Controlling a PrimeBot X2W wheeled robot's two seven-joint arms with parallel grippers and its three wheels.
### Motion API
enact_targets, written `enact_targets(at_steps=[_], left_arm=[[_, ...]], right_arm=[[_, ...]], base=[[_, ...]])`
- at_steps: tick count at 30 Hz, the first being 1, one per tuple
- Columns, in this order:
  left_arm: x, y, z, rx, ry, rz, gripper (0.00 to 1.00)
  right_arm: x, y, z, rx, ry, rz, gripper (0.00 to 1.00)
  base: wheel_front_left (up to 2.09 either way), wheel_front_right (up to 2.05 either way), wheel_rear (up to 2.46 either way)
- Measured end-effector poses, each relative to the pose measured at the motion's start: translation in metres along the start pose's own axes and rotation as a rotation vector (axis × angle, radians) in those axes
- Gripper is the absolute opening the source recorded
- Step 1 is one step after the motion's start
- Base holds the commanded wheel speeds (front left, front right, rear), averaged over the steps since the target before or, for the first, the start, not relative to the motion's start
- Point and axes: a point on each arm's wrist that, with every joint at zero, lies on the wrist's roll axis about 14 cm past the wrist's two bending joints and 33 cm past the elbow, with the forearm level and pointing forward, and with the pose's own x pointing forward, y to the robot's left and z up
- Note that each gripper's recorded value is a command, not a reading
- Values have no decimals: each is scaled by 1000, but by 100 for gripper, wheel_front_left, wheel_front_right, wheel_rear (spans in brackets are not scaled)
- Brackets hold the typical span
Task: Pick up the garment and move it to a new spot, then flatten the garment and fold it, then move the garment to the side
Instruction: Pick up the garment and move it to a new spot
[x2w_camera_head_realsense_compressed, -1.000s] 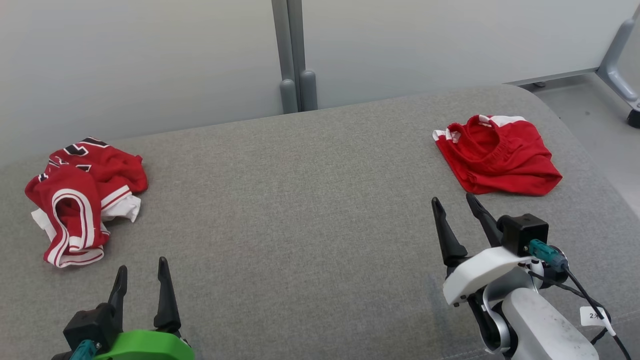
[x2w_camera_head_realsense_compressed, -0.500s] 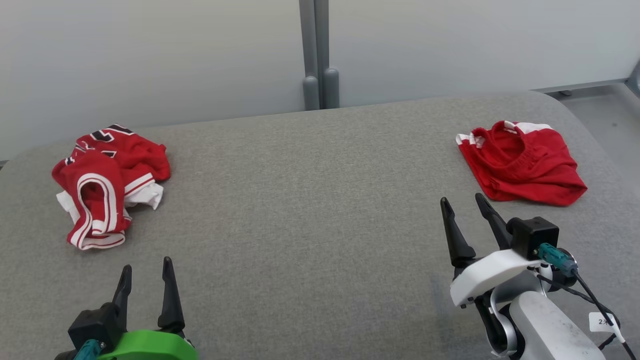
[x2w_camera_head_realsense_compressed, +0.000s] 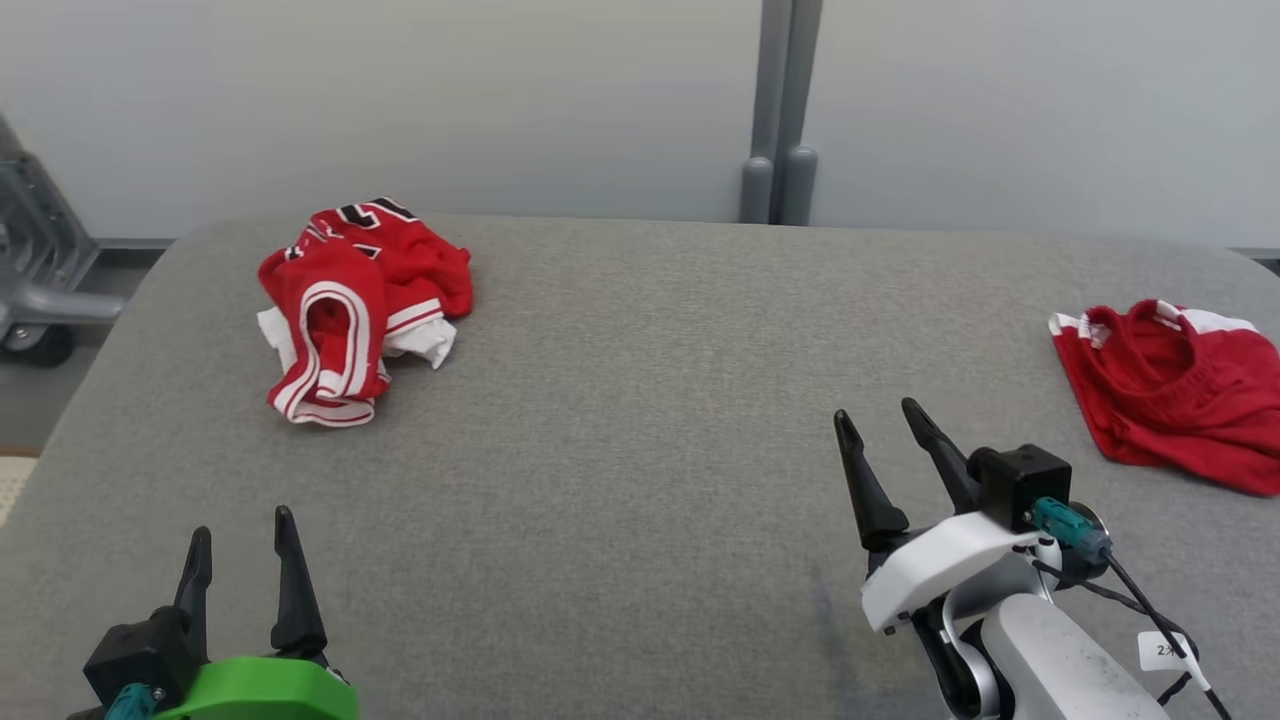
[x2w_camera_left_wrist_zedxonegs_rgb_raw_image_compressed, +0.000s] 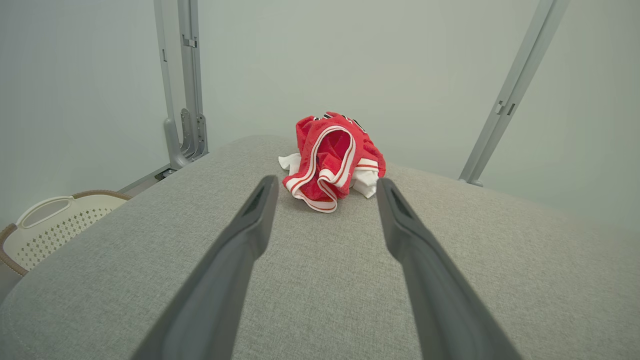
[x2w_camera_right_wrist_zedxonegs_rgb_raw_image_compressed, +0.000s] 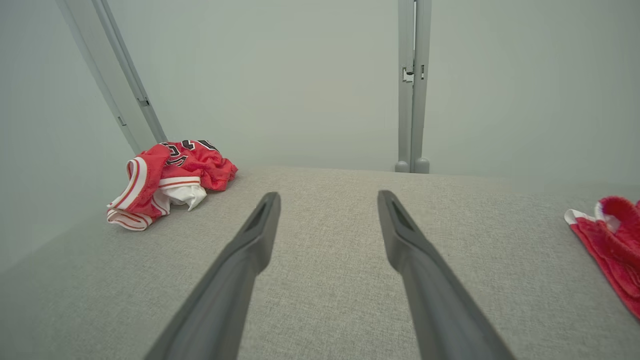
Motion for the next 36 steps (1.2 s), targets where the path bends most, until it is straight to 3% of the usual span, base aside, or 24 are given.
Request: enact_targets(at_steps=[20, 30, 36], left_arm=[[-42, 57, 24, 5, -74, 176, 100], [-33, 41, 17, 21, -30, 130, 100], [0, 15, 37, 66, -59, 37, 100]], right_arm=[[29, 69, 0, 8, 6, 196, 100], [30, 59, -6, 4, 19, 176, 100], [32, 47, -10, -19, 27, 154, 100]], base=[[0, 0, 0], [0, 0, 0], [0, 0, 0]])
